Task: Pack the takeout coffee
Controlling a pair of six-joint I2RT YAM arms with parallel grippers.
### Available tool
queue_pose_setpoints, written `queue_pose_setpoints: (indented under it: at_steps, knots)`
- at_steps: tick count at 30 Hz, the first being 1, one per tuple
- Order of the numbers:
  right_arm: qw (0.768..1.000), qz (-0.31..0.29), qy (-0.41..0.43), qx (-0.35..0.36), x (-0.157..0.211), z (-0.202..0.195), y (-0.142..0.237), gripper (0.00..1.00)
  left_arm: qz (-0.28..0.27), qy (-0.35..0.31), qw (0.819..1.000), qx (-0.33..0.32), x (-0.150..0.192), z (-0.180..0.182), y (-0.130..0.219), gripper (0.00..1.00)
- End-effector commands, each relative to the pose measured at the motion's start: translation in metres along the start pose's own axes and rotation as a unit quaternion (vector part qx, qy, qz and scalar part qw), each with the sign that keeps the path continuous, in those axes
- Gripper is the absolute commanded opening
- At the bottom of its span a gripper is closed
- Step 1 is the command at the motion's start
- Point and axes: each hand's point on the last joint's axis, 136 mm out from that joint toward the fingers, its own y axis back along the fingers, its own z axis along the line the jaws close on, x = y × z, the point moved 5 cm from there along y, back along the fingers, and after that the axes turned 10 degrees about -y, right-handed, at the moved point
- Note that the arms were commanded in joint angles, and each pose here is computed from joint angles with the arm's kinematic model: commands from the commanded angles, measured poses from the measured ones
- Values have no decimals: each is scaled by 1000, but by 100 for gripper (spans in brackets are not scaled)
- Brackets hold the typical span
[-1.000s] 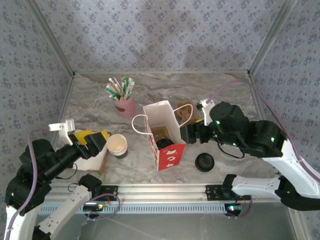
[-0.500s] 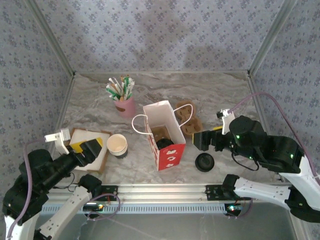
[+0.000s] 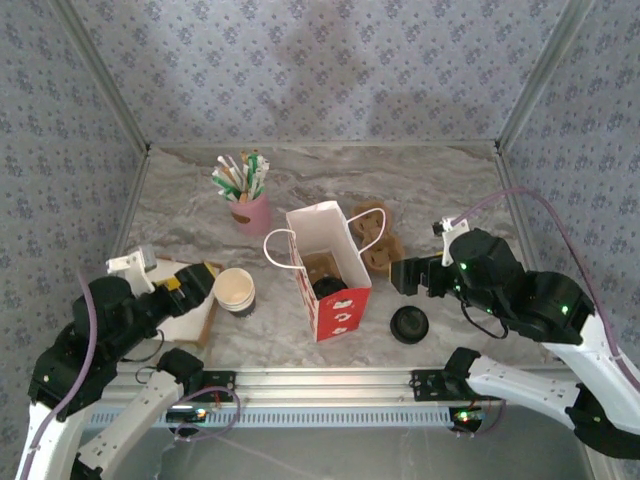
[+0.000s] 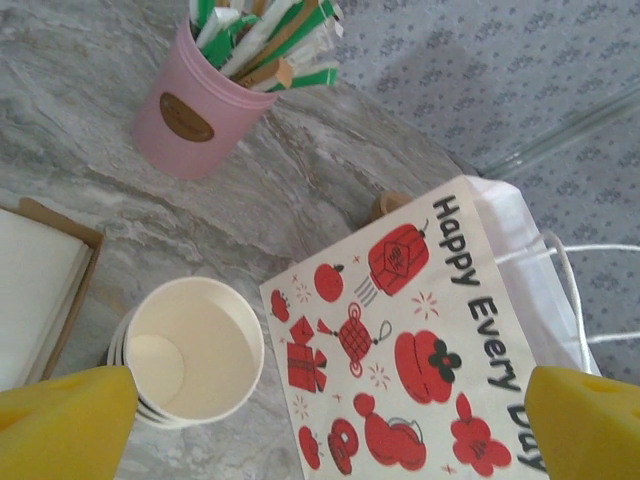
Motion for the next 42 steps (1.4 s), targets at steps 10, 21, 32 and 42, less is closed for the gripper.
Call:
queue_pose_setpoints:
  at_steps: [10, 21, 32, 42]
  knots:
    - [999, -27, 16, -7, -33, -10, -23, 100, -48, -37, 997, -43, -39, -12, -39, 100]
    - [997, -29, -65, 9, -68, -42, -47, 100, 2, -91, 992, -85, -66, -29, -77, 99]
    - [976, -14, -217, 23, -111, -72, -73, 100, 75, -106, 984, -119, -91, -18, -112, 79]
    - [973, -23, -214, -81, -152, -48, -95, 100, 132, -79, 983, -98, -110, 3, -154, 53]
